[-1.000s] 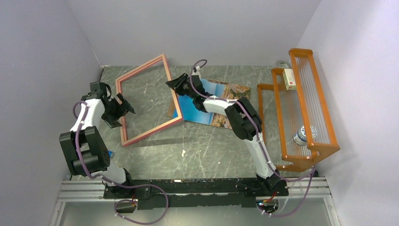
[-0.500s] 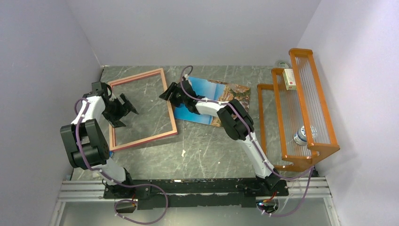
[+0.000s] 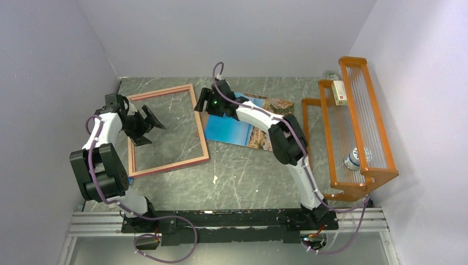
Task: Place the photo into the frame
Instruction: Turn over the photo frame at the center of the board, then move the photo frame to the center of the board.
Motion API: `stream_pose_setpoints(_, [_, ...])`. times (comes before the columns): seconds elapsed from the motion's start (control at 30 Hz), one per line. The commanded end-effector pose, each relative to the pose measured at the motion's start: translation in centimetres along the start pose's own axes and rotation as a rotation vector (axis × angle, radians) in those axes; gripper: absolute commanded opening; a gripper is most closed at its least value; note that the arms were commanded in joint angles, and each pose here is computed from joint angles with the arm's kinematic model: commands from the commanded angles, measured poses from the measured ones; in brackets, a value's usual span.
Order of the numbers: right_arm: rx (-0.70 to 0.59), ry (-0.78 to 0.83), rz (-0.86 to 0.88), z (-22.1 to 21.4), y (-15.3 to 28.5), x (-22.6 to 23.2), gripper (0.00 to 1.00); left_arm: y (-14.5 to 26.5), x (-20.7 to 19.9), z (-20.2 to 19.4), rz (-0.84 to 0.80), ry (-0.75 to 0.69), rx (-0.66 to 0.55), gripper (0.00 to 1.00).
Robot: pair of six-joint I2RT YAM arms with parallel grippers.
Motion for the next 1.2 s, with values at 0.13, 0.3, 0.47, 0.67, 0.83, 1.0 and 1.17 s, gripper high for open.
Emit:
stream_pose_setpoints(0.13, [-0.017, 0.154, -0.169, 2.4, 9.5, -0.5, 0.71, 0.0, -5.1, -1.4, -0.244, -0.141, -0.003, 0.94])
stream_pose_setpoints(0.3, [-0.006, 0.116, -0.240, 1.2, 14.0, -4.4, 0.67, -2.0, -10.3, -4.3, -0.315, -0.269, 0.044, 0.94])
stream_pose_setpoints(0.47, [0.035, 0.014, -0.187, 1.0, 17.6, -7.1, 0.58, -5.0, -15.5, -6.4, -0.423, -0.307, 0.063, 0.86])
stream_pose_setpoints(0.67, [-0.017, 0.036, -0.265, 0.9, 19.5, -9.6, 0.57, -9.6, -18.9, -8.5, -0.368, -0.356, 0.163, 0.77])
stream_pose_setpoints(0.83, [-0.079, -0.008, -0.403, 2.0, 21.0, -12.4, 0.61, -13.0, -19.3, -9.9, -0.294, -0.385, 0.236, 0.74])
stream_pose_setpoints(1.0, [-0.108, -0.020, -0.480, 2.7, 22.3, -14.4, 0.61, -14.2, -16.8, -10.9, -0.120, -0.352, 0.259, 0.73])
stream_pose_setpoints(1.17, [-0.106, 0.000, -0.531, 2.8, 22.6, -15.6, 0.62, -13.0, -14.5, -10.9, 0.058, -0.355, 0.213, 0.81])
Point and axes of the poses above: each gripper's point midway between its finger pads, its own y axis back along the fingers, its own x axis along the line the jaws close on, z = x × y, the point moved 7 cm from there along y, back along the fingers, and after that the axes turned 13 degrees about -y, right-handed, at the moved point
